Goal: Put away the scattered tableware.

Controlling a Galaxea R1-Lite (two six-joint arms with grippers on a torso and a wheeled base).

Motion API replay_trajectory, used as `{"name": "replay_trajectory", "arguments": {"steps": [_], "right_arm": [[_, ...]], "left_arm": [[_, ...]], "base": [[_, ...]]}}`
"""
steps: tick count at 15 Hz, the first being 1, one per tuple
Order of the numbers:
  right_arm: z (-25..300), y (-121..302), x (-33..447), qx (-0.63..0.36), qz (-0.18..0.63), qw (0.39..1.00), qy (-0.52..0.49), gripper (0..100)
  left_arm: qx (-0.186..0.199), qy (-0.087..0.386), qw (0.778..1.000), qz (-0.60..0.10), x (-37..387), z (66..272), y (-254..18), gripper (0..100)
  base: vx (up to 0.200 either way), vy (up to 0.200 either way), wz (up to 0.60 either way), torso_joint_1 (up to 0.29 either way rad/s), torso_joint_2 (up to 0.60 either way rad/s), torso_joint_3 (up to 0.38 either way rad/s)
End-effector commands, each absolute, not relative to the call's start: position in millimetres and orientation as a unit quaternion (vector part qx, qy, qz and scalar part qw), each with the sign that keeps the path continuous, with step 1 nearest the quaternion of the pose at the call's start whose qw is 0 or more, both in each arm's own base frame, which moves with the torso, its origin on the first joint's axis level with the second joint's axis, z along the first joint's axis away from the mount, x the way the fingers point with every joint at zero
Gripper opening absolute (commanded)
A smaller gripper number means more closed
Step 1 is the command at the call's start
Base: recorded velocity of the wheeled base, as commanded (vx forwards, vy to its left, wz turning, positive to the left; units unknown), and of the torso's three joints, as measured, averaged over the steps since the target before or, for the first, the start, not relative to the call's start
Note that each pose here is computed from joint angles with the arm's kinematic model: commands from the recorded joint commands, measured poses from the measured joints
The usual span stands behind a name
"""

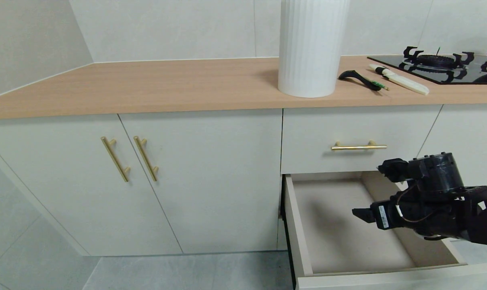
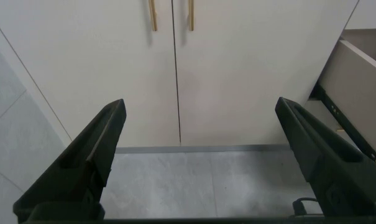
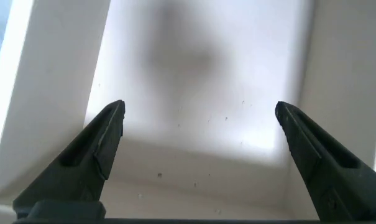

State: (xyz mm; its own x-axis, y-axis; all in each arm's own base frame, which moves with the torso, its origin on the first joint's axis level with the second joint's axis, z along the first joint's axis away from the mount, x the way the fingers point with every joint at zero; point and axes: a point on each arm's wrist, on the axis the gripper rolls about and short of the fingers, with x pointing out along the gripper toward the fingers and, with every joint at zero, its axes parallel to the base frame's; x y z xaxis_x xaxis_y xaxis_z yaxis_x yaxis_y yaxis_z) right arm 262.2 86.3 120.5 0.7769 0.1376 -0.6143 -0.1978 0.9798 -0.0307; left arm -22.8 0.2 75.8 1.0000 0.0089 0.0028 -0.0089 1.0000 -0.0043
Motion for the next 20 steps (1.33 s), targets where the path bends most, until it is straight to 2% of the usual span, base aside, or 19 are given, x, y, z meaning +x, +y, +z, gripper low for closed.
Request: {"name": "replay_trajectory", "arguments": {"steps": [1, 4, 8, 20], "right_arm": [[124.3, 84.9, 260.4, -0.044, 0.087, 0.946, 0.309, 100], [128.4, 84.6, 259.9, -0.045, 0.078, 0.951, 0.297, 100], [132.8, 84.1, 260.6, -0.042, 0.071, 0.957, 0.28, 100], [132.8, 84.7, 263.7, -0.041, 0.063, 0.961, 0.264, 100]], "left_arm": [[-0.002, -0.002, 1.0, 0.005, -22.8, 75.8, 0.2, 100], [-0.002, -0.002, 1.0, 0.005, -22.8, 75.8, 0.2, 100], [-0.002, -0.002, 1.0, 0.005, -22.8, 75.8, 0.2, 100], [-0.002, -0.002, 1.0, 0.005, -22.8, 75.8, 0.2, 100]], "base": [[0.0, 0.0, 0.0, 0.0, 0.0, 0.0], [0.0, 0.0, 0.0, 0.0, 0.0, 0.0], [0.0, 0.0, 0.0, 0.065, -0.22, -0.238], [0.0, 0.0, 0.0, 0.184, -0.49, -0.285]]}}
